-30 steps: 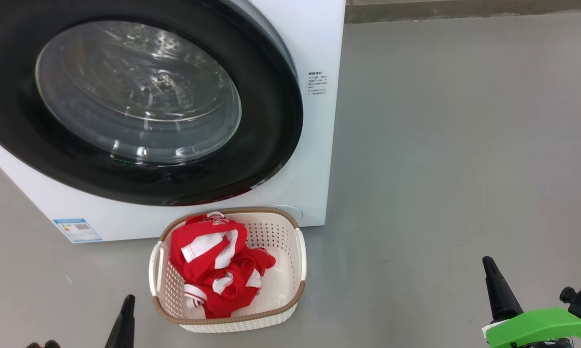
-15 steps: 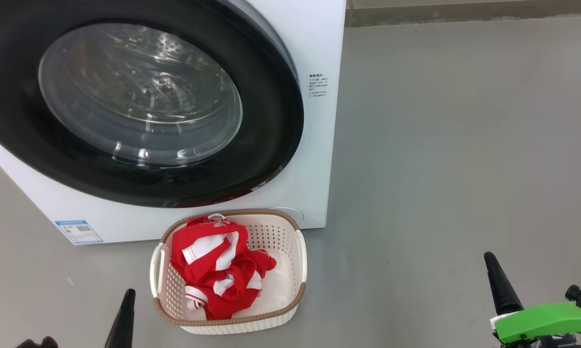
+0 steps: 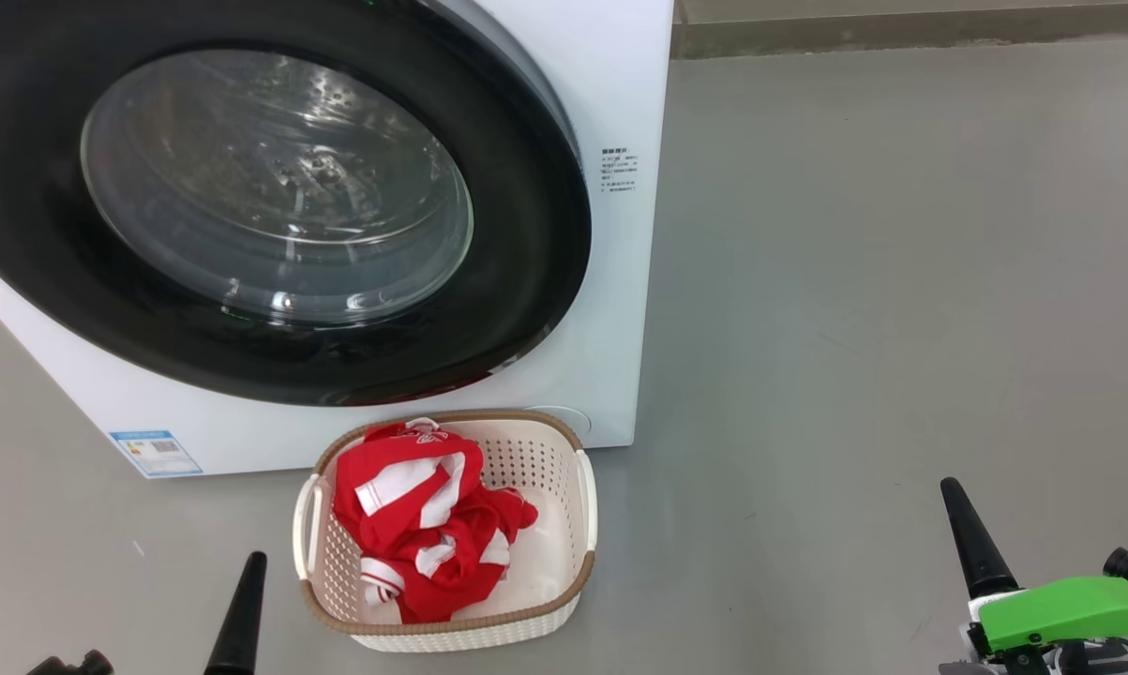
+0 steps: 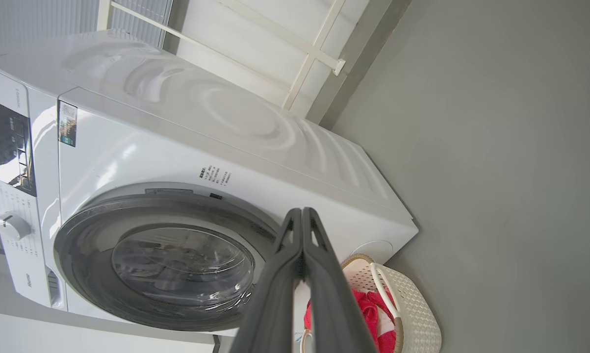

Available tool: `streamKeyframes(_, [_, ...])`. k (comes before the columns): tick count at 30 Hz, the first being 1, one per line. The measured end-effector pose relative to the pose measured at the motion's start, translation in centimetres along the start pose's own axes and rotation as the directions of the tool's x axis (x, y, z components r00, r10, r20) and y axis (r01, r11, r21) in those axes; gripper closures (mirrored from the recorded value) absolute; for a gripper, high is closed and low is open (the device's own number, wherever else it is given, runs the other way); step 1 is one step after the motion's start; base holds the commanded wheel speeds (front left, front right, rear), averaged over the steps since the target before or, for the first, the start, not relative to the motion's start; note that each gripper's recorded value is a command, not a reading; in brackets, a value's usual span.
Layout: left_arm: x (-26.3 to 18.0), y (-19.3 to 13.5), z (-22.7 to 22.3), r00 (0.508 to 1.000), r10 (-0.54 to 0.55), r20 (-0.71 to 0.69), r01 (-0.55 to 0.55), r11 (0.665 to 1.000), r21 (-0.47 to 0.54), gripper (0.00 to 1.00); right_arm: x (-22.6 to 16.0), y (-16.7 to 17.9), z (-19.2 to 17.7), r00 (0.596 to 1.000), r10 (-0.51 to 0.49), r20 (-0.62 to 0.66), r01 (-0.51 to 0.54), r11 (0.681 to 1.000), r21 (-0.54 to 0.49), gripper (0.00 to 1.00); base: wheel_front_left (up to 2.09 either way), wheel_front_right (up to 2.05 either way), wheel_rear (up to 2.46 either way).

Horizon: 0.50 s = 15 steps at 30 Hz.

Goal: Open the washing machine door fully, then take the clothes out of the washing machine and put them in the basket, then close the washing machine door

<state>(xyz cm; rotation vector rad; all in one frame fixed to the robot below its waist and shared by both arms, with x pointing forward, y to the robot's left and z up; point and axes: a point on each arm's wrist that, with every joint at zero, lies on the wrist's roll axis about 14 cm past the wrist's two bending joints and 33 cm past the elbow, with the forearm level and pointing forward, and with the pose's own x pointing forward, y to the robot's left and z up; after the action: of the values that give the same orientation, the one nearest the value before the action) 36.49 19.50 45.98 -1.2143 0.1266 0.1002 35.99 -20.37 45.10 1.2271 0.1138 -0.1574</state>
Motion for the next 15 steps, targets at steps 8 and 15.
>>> streamKeyframes(8, [0.37, -0.77, 0.05, 1.000, -0.022, -0.004, 0.021, 0.996, -0.083, 1.00, 0.29, 0.68, 0.25, 1.000, 0.020, 0.000, -0.020, 0.996, 0.087, 1.00, 0.00, 0.00, 0.00])
streamKeyframes(15, [0.36, -0.98, -0.12, 1.000, -0.029, -0.011, 0.027, 0.987, -0.158, 1.00, 0.38, 1.06, 0.34, 0.999, 0.034, -0.005, -0.032, 0.986, 0.164, 1.00, 0.00, 0.00, 0.00])
